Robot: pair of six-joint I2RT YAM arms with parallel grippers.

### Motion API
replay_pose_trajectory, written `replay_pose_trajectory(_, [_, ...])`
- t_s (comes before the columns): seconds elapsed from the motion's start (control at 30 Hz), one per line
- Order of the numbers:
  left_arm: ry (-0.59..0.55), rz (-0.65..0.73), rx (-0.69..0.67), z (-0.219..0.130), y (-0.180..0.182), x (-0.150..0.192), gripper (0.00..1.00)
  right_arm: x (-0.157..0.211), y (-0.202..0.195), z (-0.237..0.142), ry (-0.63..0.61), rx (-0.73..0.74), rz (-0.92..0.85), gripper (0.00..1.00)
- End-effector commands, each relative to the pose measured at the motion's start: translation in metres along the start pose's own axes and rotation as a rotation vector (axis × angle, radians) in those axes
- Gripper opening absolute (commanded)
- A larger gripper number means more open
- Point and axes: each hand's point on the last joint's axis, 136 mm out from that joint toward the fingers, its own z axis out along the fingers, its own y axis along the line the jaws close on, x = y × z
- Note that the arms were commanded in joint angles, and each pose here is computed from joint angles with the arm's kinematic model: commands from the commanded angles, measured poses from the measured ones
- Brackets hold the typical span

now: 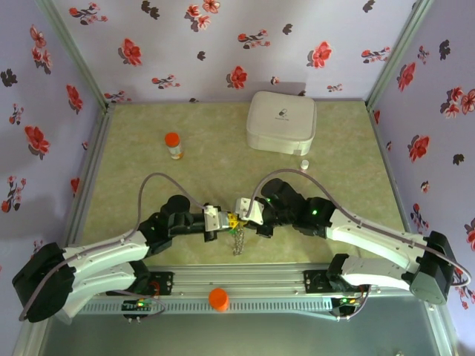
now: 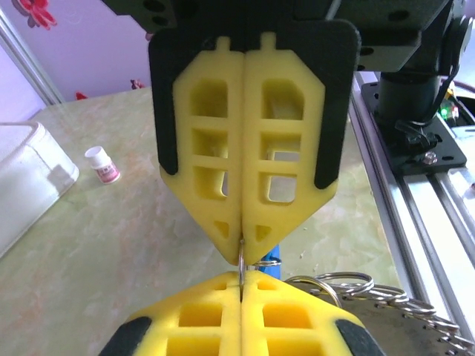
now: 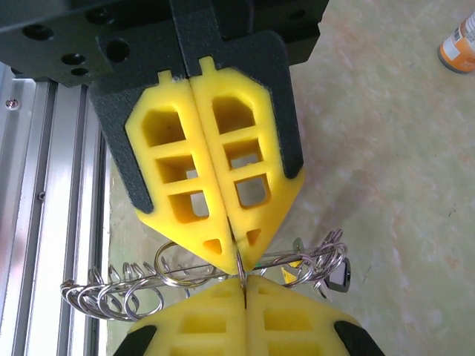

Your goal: Put the keys on the keyring

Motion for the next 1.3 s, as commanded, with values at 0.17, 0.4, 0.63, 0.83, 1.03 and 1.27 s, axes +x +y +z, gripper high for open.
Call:
replay_pose_trajectory(0.17, [-0.085, 0.020, -0.063, -0.008, 0.009, -0.021, 0.00, -0.020, -0.014, -0.032, -0.186, 0.076, 0.126, 0.28])
replay_pose_trajectory(0.4, [-0.149, -0.011, -0.105, -0.012, 0.011, -0.021, 0.00, 0.006, -0.006, -0.024, -0.192, 0.086, 0.194, 0.31])
replay_pose_trajectory(0.63, [-0.197, -0.028, -0.110, -0.014, 0.010, -0.025, 0.00, 0.021, -0.007, -0.010, -0.169, 0.111, 0.167, 0.37])
replay_pose_trajectory(0.83, [-0.220, -0.030, -0.070, -0.012, 0.004, -0.028, 0.00, 0.018, -0.002, 0.001, -0.157, 0.072, 0.133, 0.38])
replay_pose_trajectory(1.03, [-0.233, -0.004, -0.051, -0.011, 0.002, -0.033, 0.00, 0.011, 0.001, 0.002, -0.179, 0.049, 0.122, 0.36])
replay_pose_trajectory(1.27, [-0.234, 0.003, -0.047, -0.010, 0.003, -0.037, 0.00, 0.008, 0.011, -0.001, -0.217, 0.002, 0.129, 0.33])
